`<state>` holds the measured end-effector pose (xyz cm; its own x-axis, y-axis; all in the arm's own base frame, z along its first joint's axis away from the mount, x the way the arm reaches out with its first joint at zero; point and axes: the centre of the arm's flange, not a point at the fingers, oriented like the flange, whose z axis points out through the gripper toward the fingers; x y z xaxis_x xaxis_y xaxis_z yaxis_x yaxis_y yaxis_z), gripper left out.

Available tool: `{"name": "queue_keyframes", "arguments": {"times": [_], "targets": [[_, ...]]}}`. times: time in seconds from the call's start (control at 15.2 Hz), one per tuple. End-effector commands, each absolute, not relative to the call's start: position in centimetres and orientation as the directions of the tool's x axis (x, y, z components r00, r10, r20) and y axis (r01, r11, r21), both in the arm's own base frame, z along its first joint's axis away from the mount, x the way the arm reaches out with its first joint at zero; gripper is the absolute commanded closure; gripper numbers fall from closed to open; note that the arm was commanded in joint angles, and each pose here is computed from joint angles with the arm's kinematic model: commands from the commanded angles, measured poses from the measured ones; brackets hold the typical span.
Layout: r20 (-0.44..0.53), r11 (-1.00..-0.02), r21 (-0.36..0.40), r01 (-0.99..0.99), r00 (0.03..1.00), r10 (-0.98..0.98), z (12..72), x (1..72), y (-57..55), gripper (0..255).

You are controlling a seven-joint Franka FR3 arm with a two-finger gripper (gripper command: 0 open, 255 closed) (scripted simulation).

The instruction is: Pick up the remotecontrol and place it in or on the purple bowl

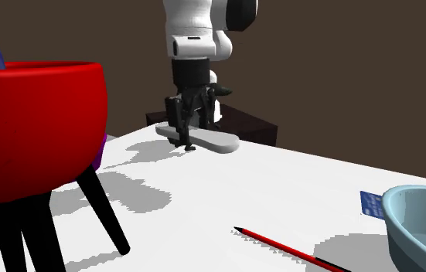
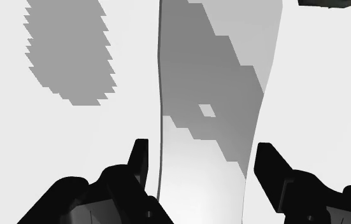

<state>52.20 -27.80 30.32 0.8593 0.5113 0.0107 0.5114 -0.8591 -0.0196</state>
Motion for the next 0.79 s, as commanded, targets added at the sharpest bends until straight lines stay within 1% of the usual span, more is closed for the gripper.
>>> {"name": "queue_keyframes", "arguments": {"times": [0.0, 0.46, 0.73], "targets": [[0.011, -0.859, -0.020, 0.511, 0.859, 0.511, 31.5, 52.1, -27.9, 255], [0.011, -0.859, -0.020, 0.511, 0.859, 0.511, 35.1, 52.1, -27.9, 255], [0.011, -0.859, -0.020, 0.511, 0.859, 0.511, 35.2, 49.2, -32.3, 255]]}}
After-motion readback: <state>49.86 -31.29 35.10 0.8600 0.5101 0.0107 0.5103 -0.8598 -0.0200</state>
